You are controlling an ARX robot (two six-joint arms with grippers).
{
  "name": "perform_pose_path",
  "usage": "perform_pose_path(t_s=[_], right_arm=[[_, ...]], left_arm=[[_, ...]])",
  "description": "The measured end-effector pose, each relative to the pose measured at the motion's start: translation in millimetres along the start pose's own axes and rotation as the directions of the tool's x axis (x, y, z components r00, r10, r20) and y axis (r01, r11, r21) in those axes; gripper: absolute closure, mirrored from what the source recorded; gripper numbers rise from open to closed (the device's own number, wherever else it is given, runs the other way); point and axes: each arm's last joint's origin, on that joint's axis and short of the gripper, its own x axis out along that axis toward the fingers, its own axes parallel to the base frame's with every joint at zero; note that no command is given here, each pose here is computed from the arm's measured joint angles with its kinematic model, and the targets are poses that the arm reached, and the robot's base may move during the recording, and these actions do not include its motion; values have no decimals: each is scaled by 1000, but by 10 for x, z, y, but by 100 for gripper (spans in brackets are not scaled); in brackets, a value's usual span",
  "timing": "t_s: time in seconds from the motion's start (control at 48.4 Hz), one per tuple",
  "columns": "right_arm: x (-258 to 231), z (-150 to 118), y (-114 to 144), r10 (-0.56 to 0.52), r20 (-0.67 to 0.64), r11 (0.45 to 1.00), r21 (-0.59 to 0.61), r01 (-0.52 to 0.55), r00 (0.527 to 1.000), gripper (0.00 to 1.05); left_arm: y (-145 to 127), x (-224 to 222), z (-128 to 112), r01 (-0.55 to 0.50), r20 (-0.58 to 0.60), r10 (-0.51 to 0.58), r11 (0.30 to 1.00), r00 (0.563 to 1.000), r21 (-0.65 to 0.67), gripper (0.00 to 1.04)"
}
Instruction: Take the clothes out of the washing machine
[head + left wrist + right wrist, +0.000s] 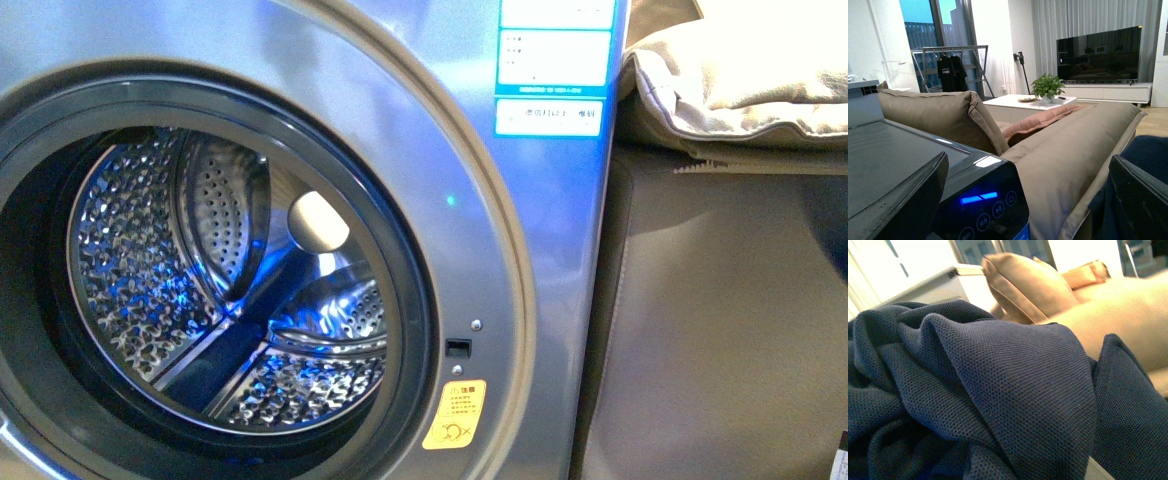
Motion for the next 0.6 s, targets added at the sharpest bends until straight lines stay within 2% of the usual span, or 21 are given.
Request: perform_pose_path(t_s=[0.227, 0.392, 0.578, 0.599], right_arm=[[-32, -526, -395, -133, -178, 981, 113, 155, 975, 98], [-53, -874, -617, -203, -277, 964, 111, 241, 939, 98], [-86, -1309, -875, -262, -416, 927, 142, 347, 871, 98], [-95, -1366, -897, -266, -432, 924, 142, 356, 862, 93]], left_arm=[[0, -1, 1, 0, 0, 0, 1000, 1000, 0, 7], [0, -1, 1, 0, 0, 0, 1000, 1000, 0, 7], [0, -1, 1, 0, 0, 0, 1000, 1000, 0, 7], [0, -1, 1, 0, 0, 0, 1000, 1000, 0, 7]])
